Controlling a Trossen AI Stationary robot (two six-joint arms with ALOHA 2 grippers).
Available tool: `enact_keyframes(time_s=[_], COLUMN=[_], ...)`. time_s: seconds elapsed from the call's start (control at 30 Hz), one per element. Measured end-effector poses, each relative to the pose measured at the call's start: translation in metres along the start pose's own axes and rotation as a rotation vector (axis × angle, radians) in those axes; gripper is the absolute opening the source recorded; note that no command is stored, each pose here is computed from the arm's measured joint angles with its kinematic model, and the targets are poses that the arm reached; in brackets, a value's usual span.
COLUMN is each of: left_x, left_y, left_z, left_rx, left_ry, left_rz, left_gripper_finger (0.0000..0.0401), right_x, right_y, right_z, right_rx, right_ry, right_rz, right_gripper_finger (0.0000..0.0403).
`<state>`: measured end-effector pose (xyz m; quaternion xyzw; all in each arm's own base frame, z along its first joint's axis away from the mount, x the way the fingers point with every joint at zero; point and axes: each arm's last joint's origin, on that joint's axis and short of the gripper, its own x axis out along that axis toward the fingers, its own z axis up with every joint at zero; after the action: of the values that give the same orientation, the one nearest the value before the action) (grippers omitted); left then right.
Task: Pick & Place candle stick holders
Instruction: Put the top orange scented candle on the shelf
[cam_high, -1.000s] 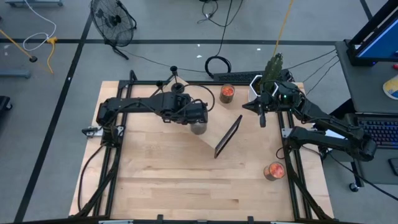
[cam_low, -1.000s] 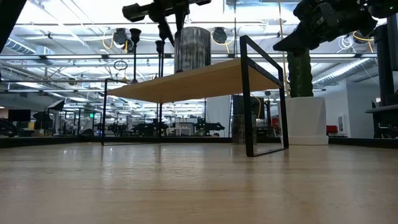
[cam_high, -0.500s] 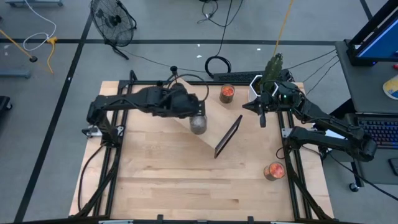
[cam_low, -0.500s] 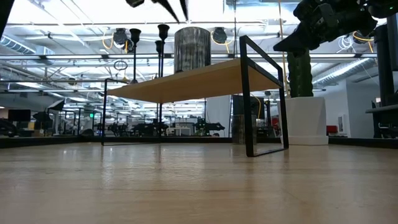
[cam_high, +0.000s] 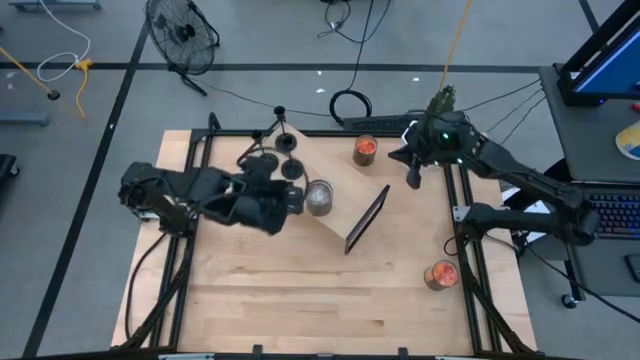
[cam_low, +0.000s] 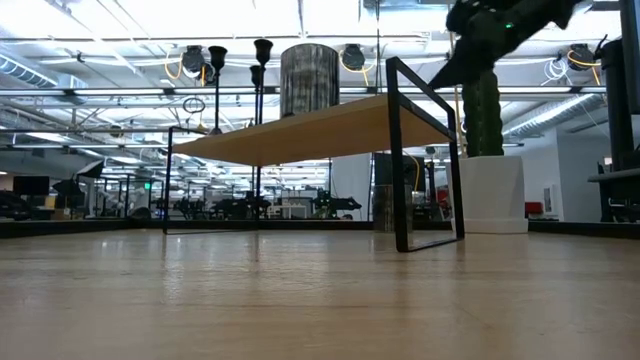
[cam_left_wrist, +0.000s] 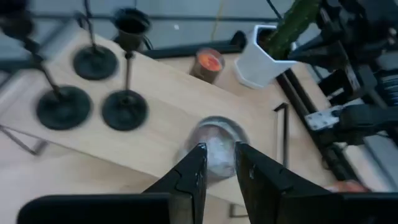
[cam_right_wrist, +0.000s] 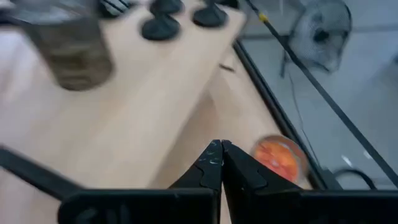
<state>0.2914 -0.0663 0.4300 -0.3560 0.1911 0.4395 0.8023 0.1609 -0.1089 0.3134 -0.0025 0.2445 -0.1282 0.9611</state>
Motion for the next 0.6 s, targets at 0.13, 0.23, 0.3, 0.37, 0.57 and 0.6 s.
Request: enact_keyframes(time_s=[0.13, 0.23, 0.3, 0.37, 0.57, 0.6], left_x=[-0.012, -0.016, -0.017, -0.02, -0.015, -0.014], left_y=[0.009, 0.016, 0.021, 0.029, 0.072, 0.079], left_z=[-0.005, -0.007, -0.007, -0.008, -0.01, -0.011], left_rx=[0.039, 0.053, 0.076, 0.095, 0.049, 0.036], left_ry=[-0.053, -0.05, -0.058, -0.058, -0.104, -0.108], left_rz=[0.035, 0.078, 0.075, 0.077, 0.122, 0.121], left_gripper_finger=[0.0088, 0.0088, 0.0088, 0.0088, 0.0088, 0.0088], right_x=[0.012, 0.025, 0.033, 0.04, 0.064, 0.067], right_y=[-0.01, -0.017, -0.022, -0.026, -0.041, -0.045], right_z=[0.012, 0.021, 0.027, 0.033, 0.041, 0.042], right_rx=[-0.003, -0.014, -0.018, -0.022, -0.002, 0.001], right_ry=[0.117, 0.183, 0.205, 0.224, 0.289, 0.295], right_rz=[-0.074, -0.085, -0.079, -0.072, -0.068, -0.072], right_gripper_finger=[0.0, 0.0, 0.0, 0.0, 0.0, 0.0])
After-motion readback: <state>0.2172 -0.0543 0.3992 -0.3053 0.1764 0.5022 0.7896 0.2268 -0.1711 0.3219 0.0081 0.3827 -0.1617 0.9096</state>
